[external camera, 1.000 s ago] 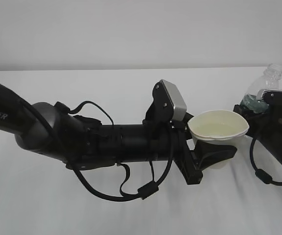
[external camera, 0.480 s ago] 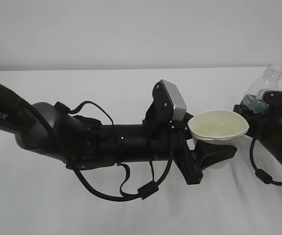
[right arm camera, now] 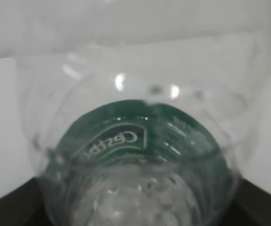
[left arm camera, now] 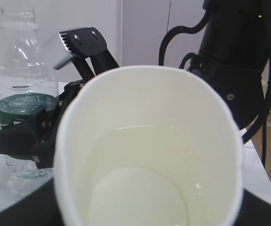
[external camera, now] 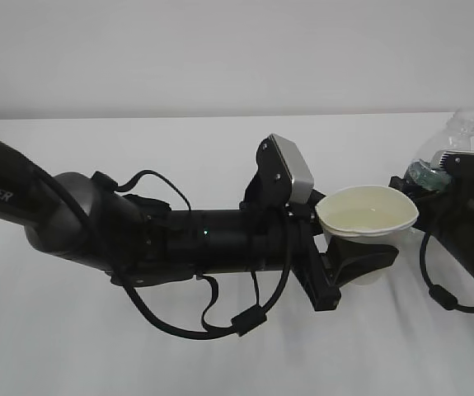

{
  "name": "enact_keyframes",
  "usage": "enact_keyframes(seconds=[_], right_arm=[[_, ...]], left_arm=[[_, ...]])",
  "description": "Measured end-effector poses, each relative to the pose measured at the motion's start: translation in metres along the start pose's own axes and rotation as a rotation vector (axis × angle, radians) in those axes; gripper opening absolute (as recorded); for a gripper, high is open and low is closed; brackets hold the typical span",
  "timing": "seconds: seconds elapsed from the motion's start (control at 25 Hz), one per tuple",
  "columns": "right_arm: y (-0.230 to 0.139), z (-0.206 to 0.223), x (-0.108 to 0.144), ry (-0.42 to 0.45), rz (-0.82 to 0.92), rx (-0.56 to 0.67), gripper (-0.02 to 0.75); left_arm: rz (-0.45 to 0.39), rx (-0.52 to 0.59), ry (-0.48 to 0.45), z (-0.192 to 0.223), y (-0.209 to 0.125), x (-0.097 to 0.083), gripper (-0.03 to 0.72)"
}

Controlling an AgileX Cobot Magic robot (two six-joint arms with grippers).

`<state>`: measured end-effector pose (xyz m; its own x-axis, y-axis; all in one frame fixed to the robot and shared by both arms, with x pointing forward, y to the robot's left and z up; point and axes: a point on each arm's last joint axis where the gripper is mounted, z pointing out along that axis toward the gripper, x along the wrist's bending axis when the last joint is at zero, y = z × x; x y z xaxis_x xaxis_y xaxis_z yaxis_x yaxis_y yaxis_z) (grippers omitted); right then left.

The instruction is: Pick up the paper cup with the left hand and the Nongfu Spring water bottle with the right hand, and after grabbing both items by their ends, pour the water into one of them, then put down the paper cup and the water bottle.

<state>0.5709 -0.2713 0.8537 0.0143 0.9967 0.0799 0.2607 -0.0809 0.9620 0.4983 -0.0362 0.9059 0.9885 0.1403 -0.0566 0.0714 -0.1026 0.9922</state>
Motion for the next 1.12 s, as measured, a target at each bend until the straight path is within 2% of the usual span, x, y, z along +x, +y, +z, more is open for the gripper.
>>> enact_keyframes(seconds=[0.16, 0.68, 1.12], right_arm=[[0.001, 0.0, 0.0, 0.001, 0.0, -0.008, 0.561], [-0.009, -0.01, -0.002, -0.002, -0.005, 0.032, 0.599], [-0.017, -0.025, 0.002, 0.056, -0.036, 0.082, 0.605]], left_arm=[[0.0, 0.0, 0.0, 0.0, 0.0, 0.0, 0.424], [0.0, 0.0, 0.0, 0.0, 0.0, 0.0, 0.424], [0.0, 0.0, 0.0, 0.0, 0.0, 0.0, 0.424]])
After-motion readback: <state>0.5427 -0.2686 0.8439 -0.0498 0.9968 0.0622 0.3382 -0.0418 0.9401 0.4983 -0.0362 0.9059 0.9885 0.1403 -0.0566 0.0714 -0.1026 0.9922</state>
